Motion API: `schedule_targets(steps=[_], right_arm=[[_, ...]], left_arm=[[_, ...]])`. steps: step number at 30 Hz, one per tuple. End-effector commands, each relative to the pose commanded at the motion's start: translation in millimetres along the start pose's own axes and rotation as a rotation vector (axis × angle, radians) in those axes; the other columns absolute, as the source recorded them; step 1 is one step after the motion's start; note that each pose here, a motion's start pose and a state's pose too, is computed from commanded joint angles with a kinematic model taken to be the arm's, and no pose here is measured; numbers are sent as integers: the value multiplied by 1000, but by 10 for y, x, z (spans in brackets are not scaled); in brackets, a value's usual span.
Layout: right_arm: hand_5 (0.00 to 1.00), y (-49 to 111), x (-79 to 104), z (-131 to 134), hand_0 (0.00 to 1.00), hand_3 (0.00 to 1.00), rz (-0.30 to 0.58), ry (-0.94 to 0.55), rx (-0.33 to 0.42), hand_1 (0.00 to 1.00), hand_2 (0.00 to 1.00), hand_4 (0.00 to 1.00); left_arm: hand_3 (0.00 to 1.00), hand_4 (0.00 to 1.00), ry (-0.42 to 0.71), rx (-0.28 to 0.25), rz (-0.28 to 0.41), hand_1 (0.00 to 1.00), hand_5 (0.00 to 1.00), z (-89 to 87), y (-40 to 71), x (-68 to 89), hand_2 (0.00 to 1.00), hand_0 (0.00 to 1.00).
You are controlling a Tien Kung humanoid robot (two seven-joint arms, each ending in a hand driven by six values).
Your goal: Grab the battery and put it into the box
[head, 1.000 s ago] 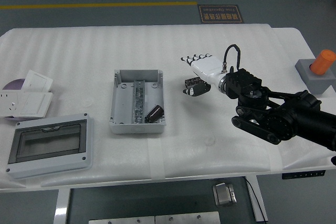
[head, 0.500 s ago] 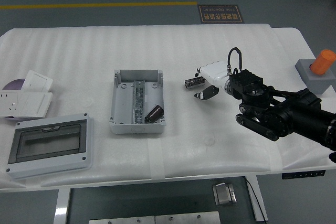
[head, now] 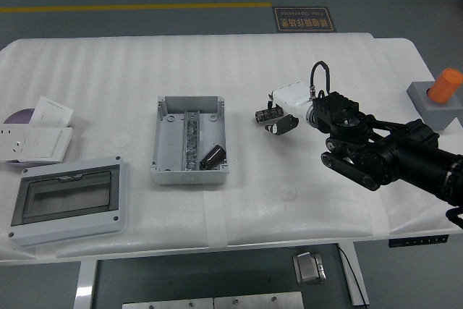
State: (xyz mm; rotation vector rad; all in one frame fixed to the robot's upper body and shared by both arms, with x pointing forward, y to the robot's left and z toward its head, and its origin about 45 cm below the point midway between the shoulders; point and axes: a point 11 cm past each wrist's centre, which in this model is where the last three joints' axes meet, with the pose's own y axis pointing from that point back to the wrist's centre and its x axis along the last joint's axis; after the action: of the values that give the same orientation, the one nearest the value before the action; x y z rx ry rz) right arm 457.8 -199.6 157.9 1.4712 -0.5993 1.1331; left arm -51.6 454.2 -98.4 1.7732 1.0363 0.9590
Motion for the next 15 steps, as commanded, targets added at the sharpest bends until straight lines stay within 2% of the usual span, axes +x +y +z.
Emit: schedule_targets(steps=[15], right_arm=[[494,-3,-47,-35,712,688,-16,-9,8,681,667,672]], left_arm=[[509,536,-2,-10,2,698,408,34,7,6,434,688]])
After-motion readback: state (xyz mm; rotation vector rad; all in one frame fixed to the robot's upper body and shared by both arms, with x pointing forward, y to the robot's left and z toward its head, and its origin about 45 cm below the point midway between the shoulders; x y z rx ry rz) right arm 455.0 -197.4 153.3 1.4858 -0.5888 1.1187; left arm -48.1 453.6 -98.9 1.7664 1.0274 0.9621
